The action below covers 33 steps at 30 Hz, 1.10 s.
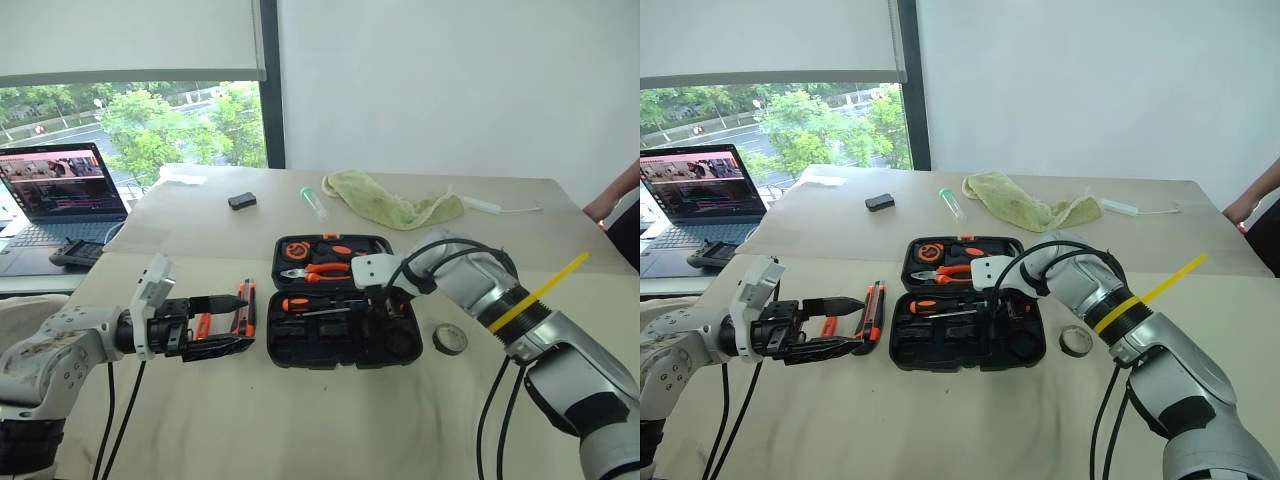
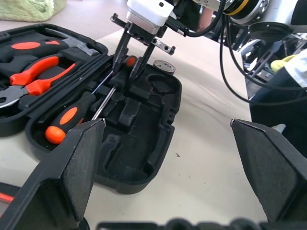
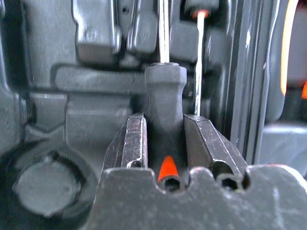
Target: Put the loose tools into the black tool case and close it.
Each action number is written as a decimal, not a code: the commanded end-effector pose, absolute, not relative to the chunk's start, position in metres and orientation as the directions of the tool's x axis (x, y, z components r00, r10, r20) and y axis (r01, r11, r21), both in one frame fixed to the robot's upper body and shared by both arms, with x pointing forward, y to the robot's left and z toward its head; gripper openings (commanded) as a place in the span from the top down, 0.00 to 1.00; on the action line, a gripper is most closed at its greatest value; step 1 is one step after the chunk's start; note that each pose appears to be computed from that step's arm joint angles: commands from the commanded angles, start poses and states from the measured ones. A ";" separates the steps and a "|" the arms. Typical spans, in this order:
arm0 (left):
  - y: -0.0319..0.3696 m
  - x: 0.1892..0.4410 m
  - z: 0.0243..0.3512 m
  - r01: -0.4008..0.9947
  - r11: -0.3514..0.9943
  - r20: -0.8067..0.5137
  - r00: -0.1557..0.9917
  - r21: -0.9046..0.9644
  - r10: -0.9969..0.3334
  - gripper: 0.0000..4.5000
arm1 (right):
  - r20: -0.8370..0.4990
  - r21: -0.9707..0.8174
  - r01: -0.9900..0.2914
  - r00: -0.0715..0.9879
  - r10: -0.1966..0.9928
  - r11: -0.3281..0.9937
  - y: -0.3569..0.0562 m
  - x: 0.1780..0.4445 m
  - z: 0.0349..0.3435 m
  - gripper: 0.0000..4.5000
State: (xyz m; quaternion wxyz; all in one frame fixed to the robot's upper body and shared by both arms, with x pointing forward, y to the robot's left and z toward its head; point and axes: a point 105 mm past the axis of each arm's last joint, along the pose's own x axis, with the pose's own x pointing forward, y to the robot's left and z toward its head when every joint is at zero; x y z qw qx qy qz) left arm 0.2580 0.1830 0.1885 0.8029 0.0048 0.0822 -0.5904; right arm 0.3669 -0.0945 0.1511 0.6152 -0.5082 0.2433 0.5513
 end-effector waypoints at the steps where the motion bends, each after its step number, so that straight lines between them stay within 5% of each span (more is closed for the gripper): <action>1: 0.182 0.256 0.198 0.953 0.302 -0.132 0.295 -0.033 -0.946 0.00 | -0.874 -0.322 -0.938 0.244 0.421 -0.125 -0.095 0.359 0.153 0.82; 14: 0.177 0.257 0.194 0.954 0.299 -0.130 0.293 -0.027 -0.947 0.00 | -0.876 -0.235 -0.971 0.192 0.443 -0.045 -0.087 0.357 0.141 0.82; 15: 0.176 0.257 0.194 0.954 0.298 -0.129 0.292 -0.028 -0.948 0.00 | -0.873 -0.231 -0.972 0.186 0.451 -0.046 -0.085 0.356 0.141 0.60; 18: 0.175 0.256 0.192 0.954 0.297 -0.127 0.291 -0.032 -0.948 0.00 | -0.858 -0.218 -0.975 0.175 0.483 -0.033 -0.083 0.352 0.144 0.41; 26: 0.172 0.256 0.192 0.953 0.299 -0.119 0.293 -0.036 -0.949 0.00 | -0.739 -0.178 -0.984 0.152 0.657 0.027 -0.079 0.337 0.183 0.41; 33: 0.168 0.259 0.192 0.950 0.309 -0.098 0.304 -0.039 -0.947 0.00 | -0.461 -0.123 -0.972 0.235 0.855 0.201 -0.071 0.322 0.208 0.88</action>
